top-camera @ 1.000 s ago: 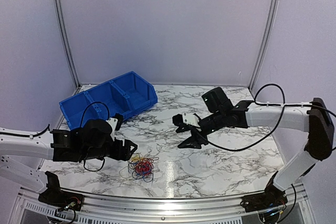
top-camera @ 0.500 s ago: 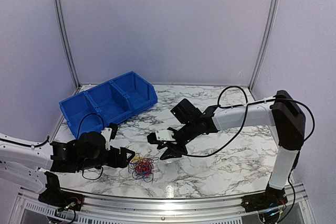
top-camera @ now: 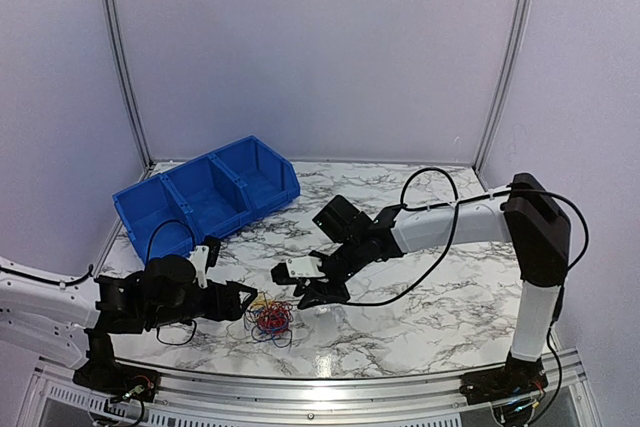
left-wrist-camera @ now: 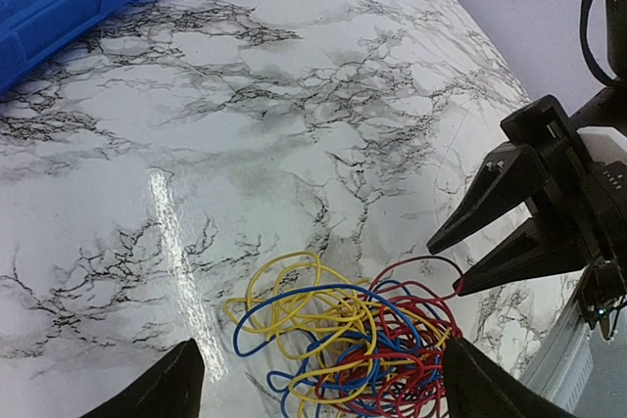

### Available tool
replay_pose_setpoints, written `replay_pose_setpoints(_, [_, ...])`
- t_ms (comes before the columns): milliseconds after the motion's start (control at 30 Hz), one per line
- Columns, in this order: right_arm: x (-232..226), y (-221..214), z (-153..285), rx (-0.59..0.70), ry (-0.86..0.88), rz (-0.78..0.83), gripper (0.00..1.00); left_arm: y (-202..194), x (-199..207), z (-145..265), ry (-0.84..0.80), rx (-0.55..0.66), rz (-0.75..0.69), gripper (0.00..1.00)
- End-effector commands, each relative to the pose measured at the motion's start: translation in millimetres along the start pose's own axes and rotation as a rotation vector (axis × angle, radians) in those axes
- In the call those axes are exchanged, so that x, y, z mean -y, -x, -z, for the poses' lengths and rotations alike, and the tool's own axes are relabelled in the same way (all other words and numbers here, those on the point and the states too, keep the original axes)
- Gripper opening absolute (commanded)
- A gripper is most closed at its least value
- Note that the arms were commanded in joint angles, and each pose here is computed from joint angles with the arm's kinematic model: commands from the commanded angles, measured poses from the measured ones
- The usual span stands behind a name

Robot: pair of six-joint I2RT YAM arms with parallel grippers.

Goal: Untangle the cables

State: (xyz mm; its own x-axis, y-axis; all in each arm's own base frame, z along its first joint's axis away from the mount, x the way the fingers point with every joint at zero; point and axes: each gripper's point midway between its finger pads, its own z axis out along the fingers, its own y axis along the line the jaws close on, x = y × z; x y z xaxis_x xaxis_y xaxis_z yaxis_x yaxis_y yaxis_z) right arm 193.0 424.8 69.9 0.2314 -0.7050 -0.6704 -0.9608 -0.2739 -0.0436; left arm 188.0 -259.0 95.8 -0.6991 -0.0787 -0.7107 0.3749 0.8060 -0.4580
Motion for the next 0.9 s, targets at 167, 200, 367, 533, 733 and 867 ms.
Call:
replay_pose_setpoints(167, [16.9,23.2,0.7,0.033,-0.058,-0.03,0.0,11.7,18.6,-3.2,-0.08,0.107,0.029,0.9])
replay_pose_setpoints(200, [17.3,23.9,1.4,0.035,-0.061,-0.031,0.0,14.1,23.4,-4.3,-0.105,0.129,0.031,0.9])
replay_pose_setpoints(367, [15.6,27.0,5.4,0.046,-0.052,-0.059,0.0,7.2,38.6,-23.3,-0.125,0.115,0.016,0.9])
replay_pose_setpoints(533, [21.5,31.0,17.6,0.085,-0.039,-0.123,0.0,-10.5,44.7,-47.4,-0.087,0.071,0.002,0.89])
replay_pose_setpoints(733, [24.1,39.5,37.4,0.144,-0.001,-0.17,0.0,-28.0,29.4,-71.9,-0.001,0.05,0.045,0.72])
replay_pose_setpoints(867, [22.6,53.3,60.3,0.199,0.046,-0.193,0.0,-36.8,15.7,-82.0,0.058,0.048,0.1,0.6])
